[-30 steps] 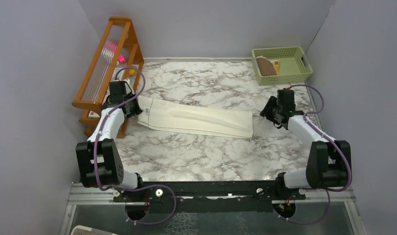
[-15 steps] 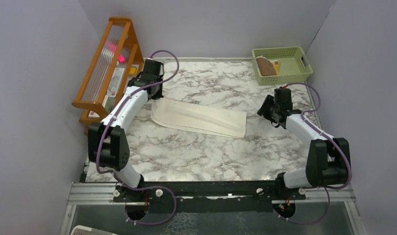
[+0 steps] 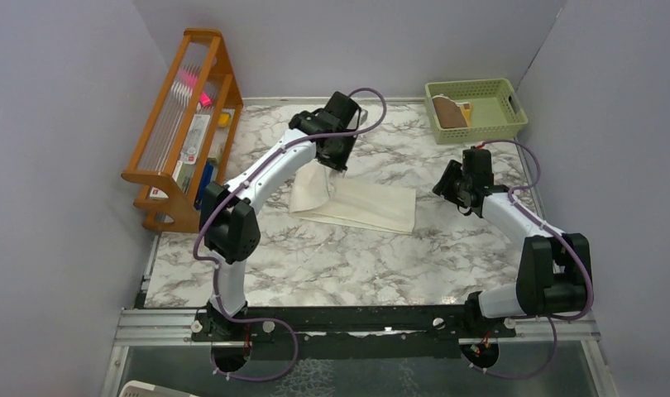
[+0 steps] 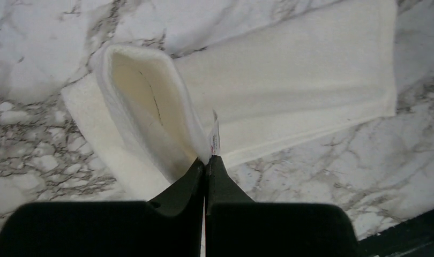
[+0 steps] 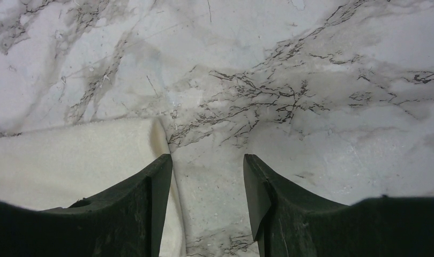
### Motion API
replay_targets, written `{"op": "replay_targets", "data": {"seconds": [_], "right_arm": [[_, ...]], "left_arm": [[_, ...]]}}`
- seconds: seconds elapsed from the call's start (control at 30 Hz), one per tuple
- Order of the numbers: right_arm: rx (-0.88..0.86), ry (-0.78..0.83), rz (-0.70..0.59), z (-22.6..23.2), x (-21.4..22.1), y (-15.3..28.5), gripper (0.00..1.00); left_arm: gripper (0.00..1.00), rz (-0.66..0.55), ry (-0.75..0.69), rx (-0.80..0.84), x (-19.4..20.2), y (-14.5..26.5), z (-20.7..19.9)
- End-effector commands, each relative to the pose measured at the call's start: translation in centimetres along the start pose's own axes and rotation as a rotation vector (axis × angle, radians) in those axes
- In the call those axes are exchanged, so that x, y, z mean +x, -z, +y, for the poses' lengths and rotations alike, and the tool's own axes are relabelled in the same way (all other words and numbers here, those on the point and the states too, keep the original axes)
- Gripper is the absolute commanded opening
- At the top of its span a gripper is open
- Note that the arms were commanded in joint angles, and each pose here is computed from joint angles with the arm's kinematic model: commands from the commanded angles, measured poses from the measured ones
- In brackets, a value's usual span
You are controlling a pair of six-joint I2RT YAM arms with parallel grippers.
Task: Roll the towels
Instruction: Fold the towel at the center of the board.
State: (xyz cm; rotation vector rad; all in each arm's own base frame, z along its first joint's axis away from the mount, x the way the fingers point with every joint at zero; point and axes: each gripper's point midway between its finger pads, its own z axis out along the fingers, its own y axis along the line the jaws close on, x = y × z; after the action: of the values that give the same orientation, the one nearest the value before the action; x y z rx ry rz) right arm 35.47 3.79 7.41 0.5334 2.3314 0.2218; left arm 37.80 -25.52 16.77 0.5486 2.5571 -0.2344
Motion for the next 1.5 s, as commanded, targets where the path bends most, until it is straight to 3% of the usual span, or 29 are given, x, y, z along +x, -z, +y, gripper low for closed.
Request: {"op": "replay_targets", "data": {"seconds": [0.0,0.2,0.4,0.77,0.97,1.47], "right_arm": [[-0.032,0.014,-0.049,1.2,-1.9,0.8,0.53],[-0.032,0.012,-0.045,1.1,-1.6,0.9,0.53],[-0.045,0.007,-0.033,1.1,-1.1,0.8,0.53],[-0.042,0.001,-0.035,0.9,-0.8,1.0,0.53],[-0.041,-0.002,-0.031,0.7,-0.4,0.9,0.53],[-0.044,-0.005,-0.015,0.4,0.5,0.8,0.53]], "left_arm": [[0.0,0.045,-0.028,0.173,0.2,1.2,-5.8],[0.0,0.109,-0.098,0.286,1.8,0.3,-10.2],[0.0,0.116,-0.115,0.291,1.7,-1.5,-11.2],[0.0,0.085,-0.032,0.414,-0.8,-2.0,-14.4],[0.0,0.109,0.016,0.53,-0.6,-2.2,-16.5],[0.0,0.141,0.1,0.601,0.6,-6.7,-18.3]]}}
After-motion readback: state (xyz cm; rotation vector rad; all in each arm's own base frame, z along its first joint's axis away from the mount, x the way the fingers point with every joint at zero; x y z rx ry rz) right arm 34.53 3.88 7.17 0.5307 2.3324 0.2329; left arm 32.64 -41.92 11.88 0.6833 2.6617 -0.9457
